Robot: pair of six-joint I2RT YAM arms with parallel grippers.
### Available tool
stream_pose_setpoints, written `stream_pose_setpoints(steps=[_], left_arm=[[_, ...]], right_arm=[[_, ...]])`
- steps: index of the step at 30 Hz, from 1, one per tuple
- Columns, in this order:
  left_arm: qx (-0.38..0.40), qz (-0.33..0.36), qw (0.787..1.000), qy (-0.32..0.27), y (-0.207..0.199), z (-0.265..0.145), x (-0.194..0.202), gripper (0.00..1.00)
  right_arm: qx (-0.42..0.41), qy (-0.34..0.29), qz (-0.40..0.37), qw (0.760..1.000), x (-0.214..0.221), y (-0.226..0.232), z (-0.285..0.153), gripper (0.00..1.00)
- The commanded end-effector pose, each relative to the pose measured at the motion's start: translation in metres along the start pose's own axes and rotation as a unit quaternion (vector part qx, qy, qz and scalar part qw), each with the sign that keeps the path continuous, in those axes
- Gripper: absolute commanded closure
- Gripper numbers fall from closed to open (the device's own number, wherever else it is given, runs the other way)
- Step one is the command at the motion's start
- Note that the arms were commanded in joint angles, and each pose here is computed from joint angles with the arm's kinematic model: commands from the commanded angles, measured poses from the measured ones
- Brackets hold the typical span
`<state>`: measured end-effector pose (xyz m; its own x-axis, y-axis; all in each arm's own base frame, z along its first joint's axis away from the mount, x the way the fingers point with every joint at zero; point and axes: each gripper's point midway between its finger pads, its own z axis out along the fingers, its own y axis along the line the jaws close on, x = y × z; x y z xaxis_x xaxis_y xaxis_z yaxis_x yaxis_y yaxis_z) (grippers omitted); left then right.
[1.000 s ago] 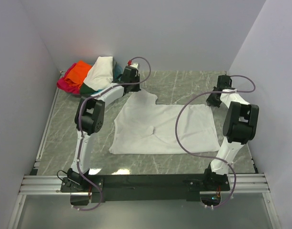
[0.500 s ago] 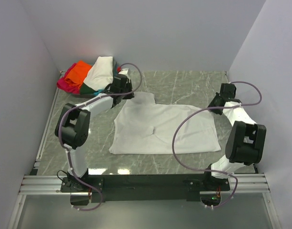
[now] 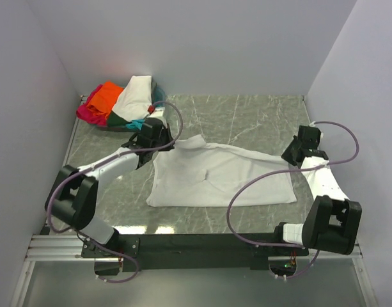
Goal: Fold and stack the t-shirts
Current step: Fold the tshirt
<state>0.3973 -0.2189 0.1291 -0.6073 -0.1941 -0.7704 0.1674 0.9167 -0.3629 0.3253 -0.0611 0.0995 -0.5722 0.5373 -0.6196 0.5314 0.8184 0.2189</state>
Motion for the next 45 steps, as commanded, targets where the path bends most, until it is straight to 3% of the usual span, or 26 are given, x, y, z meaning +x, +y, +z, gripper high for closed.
stream_pose_setpoints(steps=[1, 11, 17, 26, 45], left_arm=[[0.009, -0.008, 0.999, -0.039, -0.013, -0.026, -0.011, 1.00], [0.011, -0.013, 0.999, -0.045, -0.019, -0.084, 0.033, 1.00], [-0.002, -0.008, 1.000, -0.019, -0.010, -0.099, 0.066, 1.00], [0.020, -0.018, 1.000, -0.015, -0.017, -0.123, 0.083, 1.00], [-0.017, -0.024, 0.999, 0.035, 0.007, -0.119, 0.138, 1.00]], right_arm=[[0.018, -0.027, 0.003, 0.999, -0.004, -0.010, -0.015, 1.00], [0.027, -0.040, 0.004, 0.999, 0.004, -0.021, -0.032, 1.00], [0.031, -0.047, 0.011, 0.998, 0.006, -0.024, -0.037, 1.00], [0.049, -0.046, 0.018, 0.998, 0.008, -0.031, -0.036, 1.00], [0.068, -0.046, 0.022, 0.996, 0.013, -0.039, -0.034, 1.00]])
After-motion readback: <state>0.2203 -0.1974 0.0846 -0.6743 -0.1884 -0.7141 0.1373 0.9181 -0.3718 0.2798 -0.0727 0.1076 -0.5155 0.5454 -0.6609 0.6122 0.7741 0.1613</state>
